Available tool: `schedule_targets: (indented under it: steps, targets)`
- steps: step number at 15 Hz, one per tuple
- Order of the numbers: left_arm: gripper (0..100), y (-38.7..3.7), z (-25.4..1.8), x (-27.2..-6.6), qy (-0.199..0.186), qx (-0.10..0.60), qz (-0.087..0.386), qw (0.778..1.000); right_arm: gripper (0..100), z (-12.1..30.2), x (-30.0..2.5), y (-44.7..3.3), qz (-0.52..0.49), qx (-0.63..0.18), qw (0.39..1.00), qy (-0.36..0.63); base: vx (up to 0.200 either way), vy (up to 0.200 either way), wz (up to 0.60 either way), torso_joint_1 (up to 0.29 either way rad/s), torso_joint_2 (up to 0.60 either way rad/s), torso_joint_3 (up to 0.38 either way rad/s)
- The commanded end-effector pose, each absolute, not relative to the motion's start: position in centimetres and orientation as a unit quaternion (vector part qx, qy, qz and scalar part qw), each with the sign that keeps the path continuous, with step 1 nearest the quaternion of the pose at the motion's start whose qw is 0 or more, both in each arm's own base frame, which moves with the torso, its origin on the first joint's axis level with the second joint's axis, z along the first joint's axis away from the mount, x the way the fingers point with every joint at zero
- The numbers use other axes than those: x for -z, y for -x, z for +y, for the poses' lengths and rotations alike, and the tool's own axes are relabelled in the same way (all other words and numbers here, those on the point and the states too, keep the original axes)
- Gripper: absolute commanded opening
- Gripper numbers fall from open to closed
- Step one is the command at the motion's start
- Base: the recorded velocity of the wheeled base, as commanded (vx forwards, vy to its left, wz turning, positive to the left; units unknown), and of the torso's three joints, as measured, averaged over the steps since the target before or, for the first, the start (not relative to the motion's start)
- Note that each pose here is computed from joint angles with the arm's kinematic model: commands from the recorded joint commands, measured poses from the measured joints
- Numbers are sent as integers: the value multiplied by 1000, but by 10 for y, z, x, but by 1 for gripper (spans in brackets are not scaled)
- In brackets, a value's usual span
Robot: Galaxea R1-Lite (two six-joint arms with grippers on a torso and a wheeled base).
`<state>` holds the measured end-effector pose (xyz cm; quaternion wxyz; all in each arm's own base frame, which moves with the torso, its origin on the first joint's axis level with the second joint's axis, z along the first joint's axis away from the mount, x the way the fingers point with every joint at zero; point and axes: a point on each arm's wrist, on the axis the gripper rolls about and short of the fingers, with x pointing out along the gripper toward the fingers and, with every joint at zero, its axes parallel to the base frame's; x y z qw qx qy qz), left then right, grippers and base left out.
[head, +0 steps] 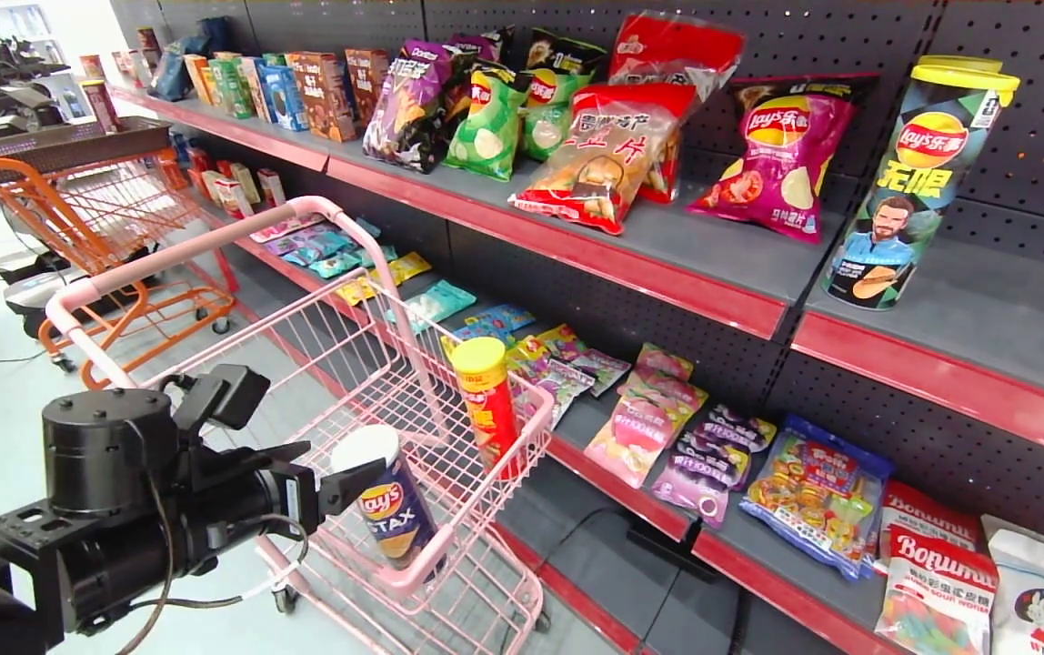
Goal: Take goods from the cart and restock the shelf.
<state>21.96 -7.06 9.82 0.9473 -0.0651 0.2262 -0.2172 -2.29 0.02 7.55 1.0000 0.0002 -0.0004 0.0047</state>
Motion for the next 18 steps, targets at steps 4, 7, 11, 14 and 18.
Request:
schedule_targets:
  steps: [4, 7, 11, 14, 18]
  targets:
    - [100, -229, -76, -70, 62, 217, 255, 940, 100, 0, -75, 23, 0, -7, 1000, 0, 0, 0, 0, 0, 0, 0]
    - [100, -233, -78, -67, 61, 218, 256, 940, 100, 0, -75, 23, 0, -7, 1000, 0, 0, 0, 0, 0, 0, 0]
    - [100, -240, -80, -57, 61, 218, 246, 942, 100, 0, -75, 23, 0, -7, 1000, 0, 0, 0, 0, 0, 0, 0]
    - [100, -247, -82, -48, 62, 219, 240, 944, 100, 0, -75, 23, 0, -7, 1000, 0, 0, 0, 0, 0, 0, 0]
    - [100, -255, -85, -36, 61, 222, 226, 947, 100, 0, -75, 23, 0, -6, 1000, 0, 0, 0, 0, 0, 0, 0]
